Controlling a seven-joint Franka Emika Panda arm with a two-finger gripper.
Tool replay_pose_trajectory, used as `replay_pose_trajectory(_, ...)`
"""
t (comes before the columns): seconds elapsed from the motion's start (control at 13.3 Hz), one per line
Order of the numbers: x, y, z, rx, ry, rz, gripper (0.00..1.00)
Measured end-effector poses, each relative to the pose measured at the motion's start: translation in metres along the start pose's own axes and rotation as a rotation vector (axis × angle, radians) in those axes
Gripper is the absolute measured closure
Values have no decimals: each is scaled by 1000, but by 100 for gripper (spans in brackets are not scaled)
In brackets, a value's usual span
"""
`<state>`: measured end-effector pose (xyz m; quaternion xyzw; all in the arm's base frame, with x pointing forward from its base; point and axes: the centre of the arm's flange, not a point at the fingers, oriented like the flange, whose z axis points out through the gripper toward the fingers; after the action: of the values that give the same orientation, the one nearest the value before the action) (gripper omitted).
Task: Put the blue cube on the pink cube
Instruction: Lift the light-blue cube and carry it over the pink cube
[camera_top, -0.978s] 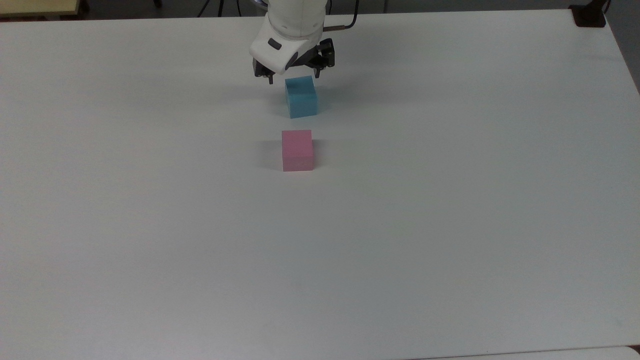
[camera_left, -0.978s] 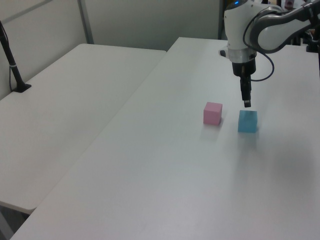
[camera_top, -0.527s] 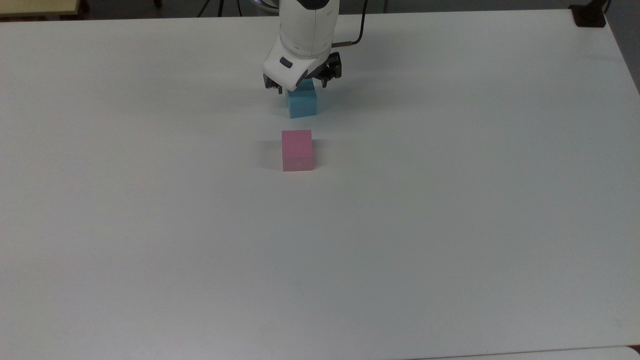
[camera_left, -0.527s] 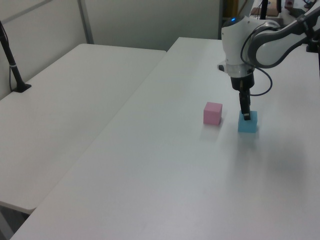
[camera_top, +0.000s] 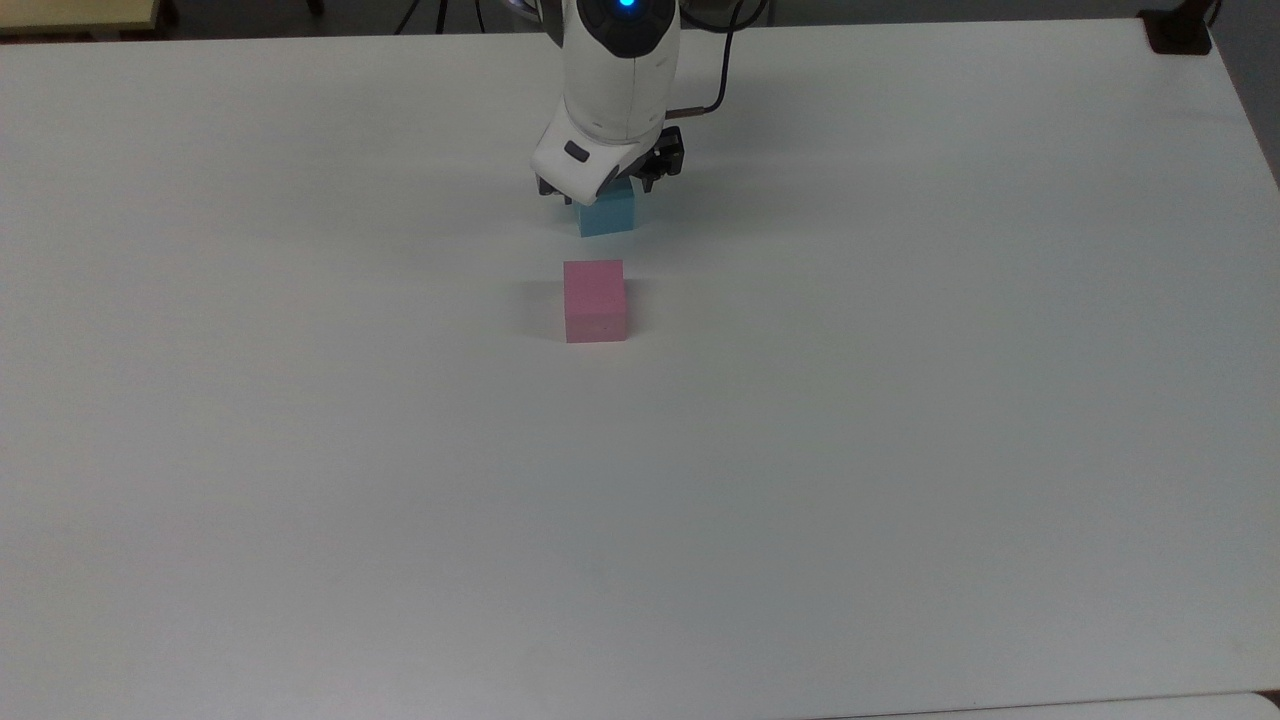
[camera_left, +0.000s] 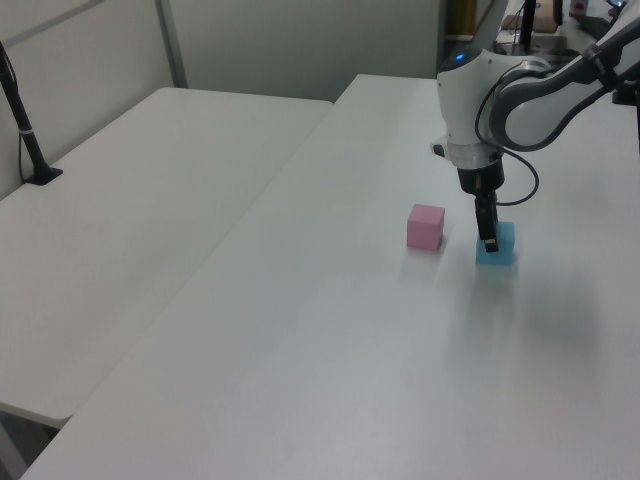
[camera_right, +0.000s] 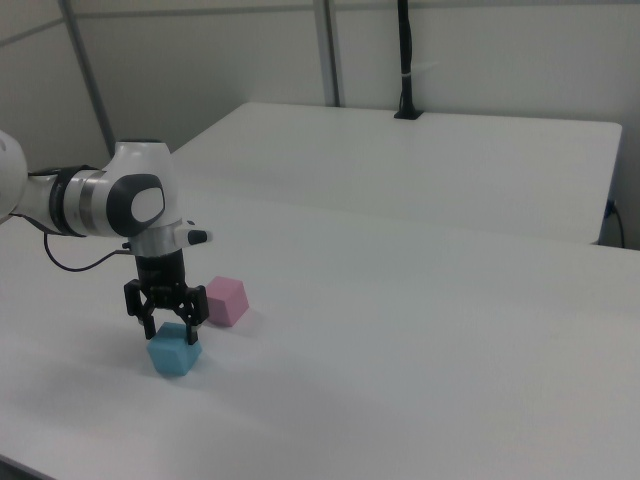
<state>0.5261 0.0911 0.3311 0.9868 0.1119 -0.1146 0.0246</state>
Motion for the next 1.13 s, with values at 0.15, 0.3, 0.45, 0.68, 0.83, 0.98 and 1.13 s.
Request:
replay_pose_trajectory(0.15,1,-2,-2,-1,5,7,37)
replay_pose_trajectory(0.3,2,0,-13,-4,26,16,43)
replay_pose_trajectory(0.45,6,13,-41,-4,77,44,46)
replay_pose_trajectory(0.68,14,52,-103,2,160,115,46)
replay_pose_trajectory(0.83,15,69,-132,29,204,155,46)
replay_pose_trajectory(0.98,21,72,-146,46,233,217,46)
replay_pose_trajectory(1.13,29,69,-139,52,220,227,46)
